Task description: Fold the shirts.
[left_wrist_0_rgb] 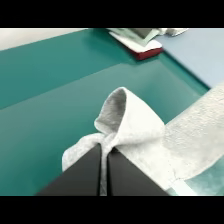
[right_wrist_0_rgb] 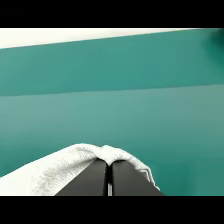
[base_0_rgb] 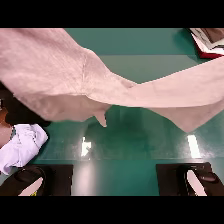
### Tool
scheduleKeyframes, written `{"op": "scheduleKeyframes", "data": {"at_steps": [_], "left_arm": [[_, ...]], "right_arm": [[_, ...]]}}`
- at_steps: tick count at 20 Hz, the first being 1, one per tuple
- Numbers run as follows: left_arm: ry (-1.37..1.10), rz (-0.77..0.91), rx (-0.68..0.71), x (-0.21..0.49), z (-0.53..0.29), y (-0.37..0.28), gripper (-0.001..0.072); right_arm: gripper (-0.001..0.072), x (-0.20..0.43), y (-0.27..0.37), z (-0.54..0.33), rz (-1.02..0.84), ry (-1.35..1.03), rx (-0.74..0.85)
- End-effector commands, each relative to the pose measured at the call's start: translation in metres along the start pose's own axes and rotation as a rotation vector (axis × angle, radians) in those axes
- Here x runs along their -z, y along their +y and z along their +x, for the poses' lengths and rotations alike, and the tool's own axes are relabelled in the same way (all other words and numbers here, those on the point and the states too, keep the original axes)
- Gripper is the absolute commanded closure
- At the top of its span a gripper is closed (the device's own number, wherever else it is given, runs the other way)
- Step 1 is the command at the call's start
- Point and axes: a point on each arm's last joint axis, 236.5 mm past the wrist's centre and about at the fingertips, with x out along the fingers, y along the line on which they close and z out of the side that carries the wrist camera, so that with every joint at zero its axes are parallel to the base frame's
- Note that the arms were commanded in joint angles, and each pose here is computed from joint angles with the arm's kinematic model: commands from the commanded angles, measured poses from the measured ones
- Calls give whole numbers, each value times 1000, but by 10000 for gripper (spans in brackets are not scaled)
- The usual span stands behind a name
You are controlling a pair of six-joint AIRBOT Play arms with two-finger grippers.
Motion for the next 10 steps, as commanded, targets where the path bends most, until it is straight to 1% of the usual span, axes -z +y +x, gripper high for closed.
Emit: {"op": "scheduleKeyframes", "data": {"at_steps": [1,3,4,7,9,10], "left_arm": [[-52,4,52,-13,-17,-20,682],[-7,-6,-34,-2,-4,6,682],[64,-24,-98,17,11,29,682],[333,-92,-259,100,64,99,682],[495,-128,-310,160,104,137,682],[563,-136,-312,190,127,151,682]], "right_arm": [[700,-17,-3,-11,-38,18,36],[701,-9,-9,3,-26,115,41],[701,0,-14,14,-1,184,47],[701,34,-37,62,58,418,62],[701,72,-54,102,111,602,64],[701,97,-61,124,138,701,60]]}}
